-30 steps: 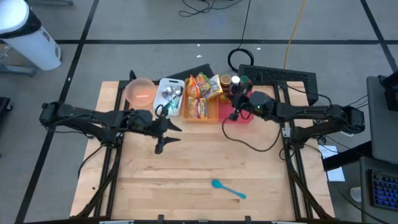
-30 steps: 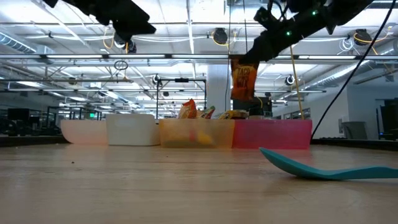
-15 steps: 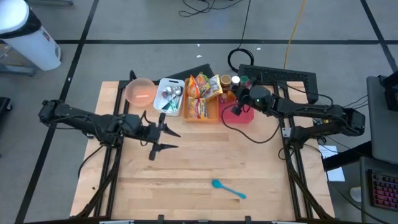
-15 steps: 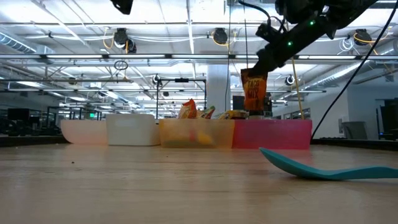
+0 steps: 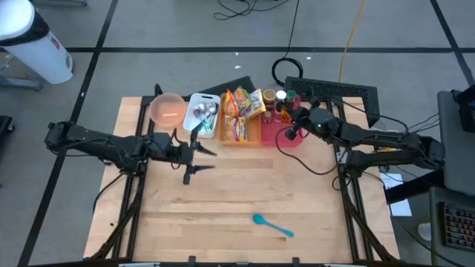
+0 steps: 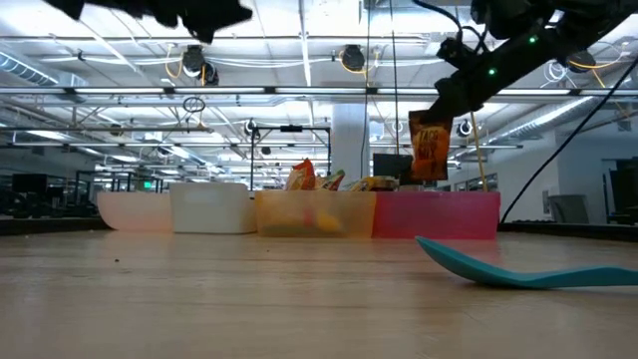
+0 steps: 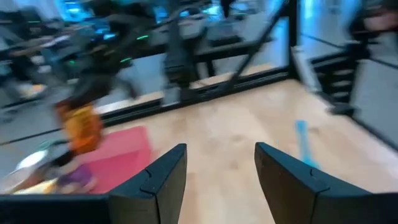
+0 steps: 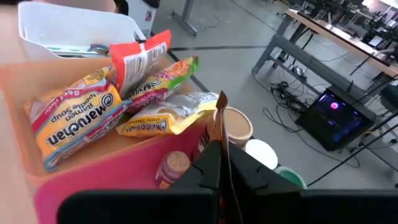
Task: Pick & Place Food Item
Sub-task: Put the orange seasoning pack into the red bin
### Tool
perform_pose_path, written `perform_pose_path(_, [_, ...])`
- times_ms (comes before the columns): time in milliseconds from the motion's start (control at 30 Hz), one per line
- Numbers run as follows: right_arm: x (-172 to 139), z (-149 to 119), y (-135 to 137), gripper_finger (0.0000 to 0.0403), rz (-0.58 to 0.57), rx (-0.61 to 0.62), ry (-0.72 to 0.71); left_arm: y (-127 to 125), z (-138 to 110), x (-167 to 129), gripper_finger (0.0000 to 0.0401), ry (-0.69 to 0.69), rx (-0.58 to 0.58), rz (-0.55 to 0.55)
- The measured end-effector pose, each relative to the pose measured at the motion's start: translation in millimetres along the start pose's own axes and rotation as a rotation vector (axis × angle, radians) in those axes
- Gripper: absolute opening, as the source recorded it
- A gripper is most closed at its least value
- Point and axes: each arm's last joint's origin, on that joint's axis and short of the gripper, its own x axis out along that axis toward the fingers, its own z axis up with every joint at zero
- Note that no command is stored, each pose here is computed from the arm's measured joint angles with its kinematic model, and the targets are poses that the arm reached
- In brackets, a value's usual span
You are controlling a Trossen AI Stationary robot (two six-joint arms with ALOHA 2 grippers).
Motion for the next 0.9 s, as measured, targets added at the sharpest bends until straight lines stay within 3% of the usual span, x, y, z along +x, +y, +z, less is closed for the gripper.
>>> perform_pose_path(200, [-10.4, -7.7, -3.2, 0.0, -0.003, 0.015, -0.021, 18.4, -16.2, -1.5, 0.0198, -0.104, -0.031, 0.133])
perform_pose_path(467, [-3.8, -16.8, -13.3, 0.0, -0.056, 0.05, 0.022, 34.5, -37.2, -6.7, 0.0198, -0.132, -0.085, 0.235])
perform_pose_path(800, [20.0, -32.4, -25.6, 0.0, -0.135, 0.07, 0.127, 40.2, -44.6, -8.6, 0.0198, -0.126, -0.17, 0.261])
perform_pose_path(900, [28.4, -36.3, -28.9, 0.0, -0.111, 0.083, 0.133, 39.9, -44.5, -8.5, 0.0198, -0.128, -0.177, 0.252])
